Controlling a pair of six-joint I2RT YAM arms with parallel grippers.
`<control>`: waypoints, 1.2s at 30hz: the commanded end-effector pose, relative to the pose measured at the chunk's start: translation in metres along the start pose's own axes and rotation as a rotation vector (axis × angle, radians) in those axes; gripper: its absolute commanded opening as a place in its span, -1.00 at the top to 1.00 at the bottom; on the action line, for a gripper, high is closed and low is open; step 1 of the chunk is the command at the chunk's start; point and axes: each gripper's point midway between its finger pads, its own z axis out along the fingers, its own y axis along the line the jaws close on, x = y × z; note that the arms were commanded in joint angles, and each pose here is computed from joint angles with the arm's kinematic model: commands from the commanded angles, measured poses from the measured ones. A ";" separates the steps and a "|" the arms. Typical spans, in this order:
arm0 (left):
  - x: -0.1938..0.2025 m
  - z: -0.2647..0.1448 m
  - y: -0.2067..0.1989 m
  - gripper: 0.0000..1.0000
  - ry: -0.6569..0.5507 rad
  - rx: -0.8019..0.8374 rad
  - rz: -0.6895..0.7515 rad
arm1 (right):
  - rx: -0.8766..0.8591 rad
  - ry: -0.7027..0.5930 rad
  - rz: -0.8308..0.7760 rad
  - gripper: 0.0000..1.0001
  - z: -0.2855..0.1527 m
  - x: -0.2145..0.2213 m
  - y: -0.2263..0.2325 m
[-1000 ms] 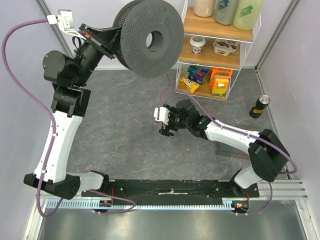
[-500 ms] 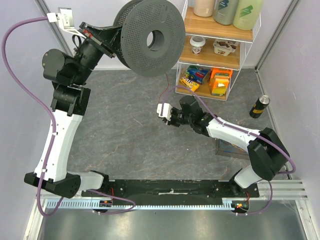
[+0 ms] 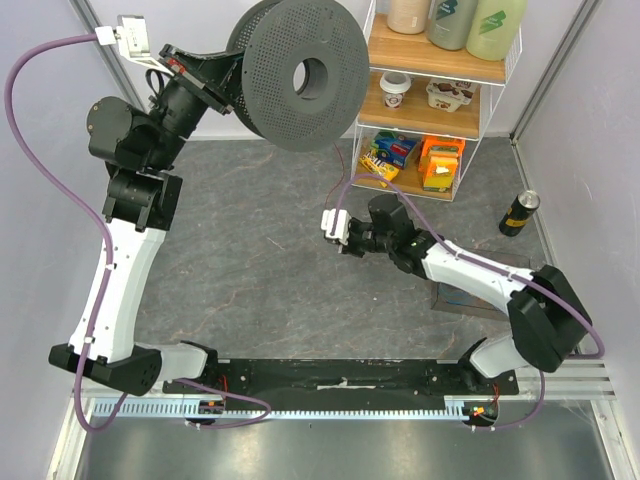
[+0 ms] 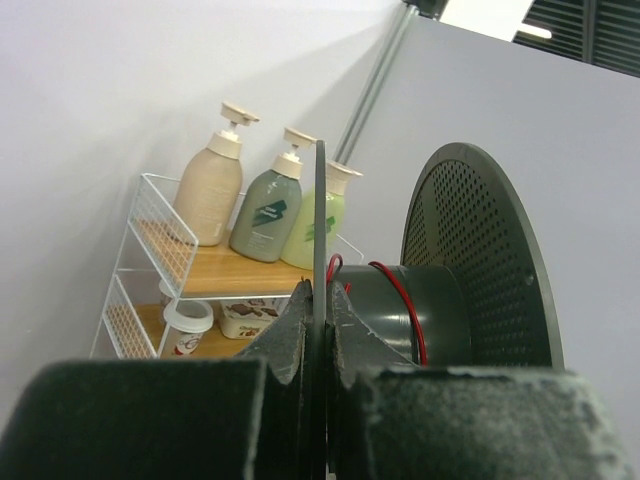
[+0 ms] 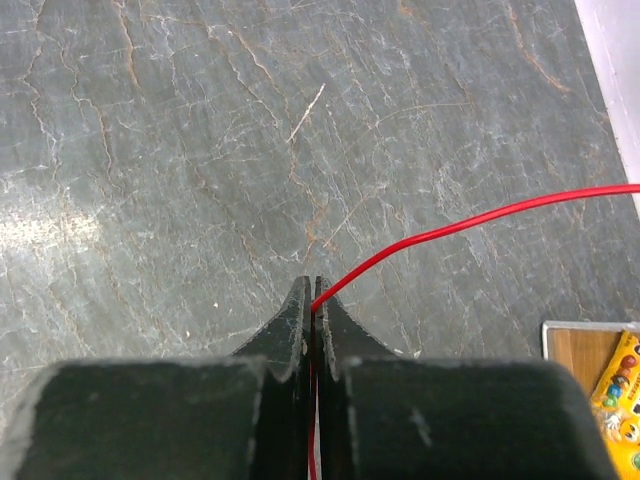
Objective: Wrap the cables
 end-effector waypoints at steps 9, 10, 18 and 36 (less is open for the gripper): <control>0.010 -0.009 0.084 0.97 -0.029 -0.347 0.166 | -0.028 -0.031 0.073 1.00 -0.054 -0.011 0.036; 0.015 -0.010 0.082 0.97 -0.021 -0.329 0.158 | -0.038 -0.025 0.085 1.00 -0.054 -0.008 0.038; 0.089 -0.068 0.122 0.97 0.156 -0.462 0.171 | -0.194 0.204 0.355 1.00 -0.039 0.031 0.069; 0.186 -0.136 0.157 0.97 0.368 -0.518 0.154 | -0.164 0.575 0.414 0.25 -0.026 0.126 0.079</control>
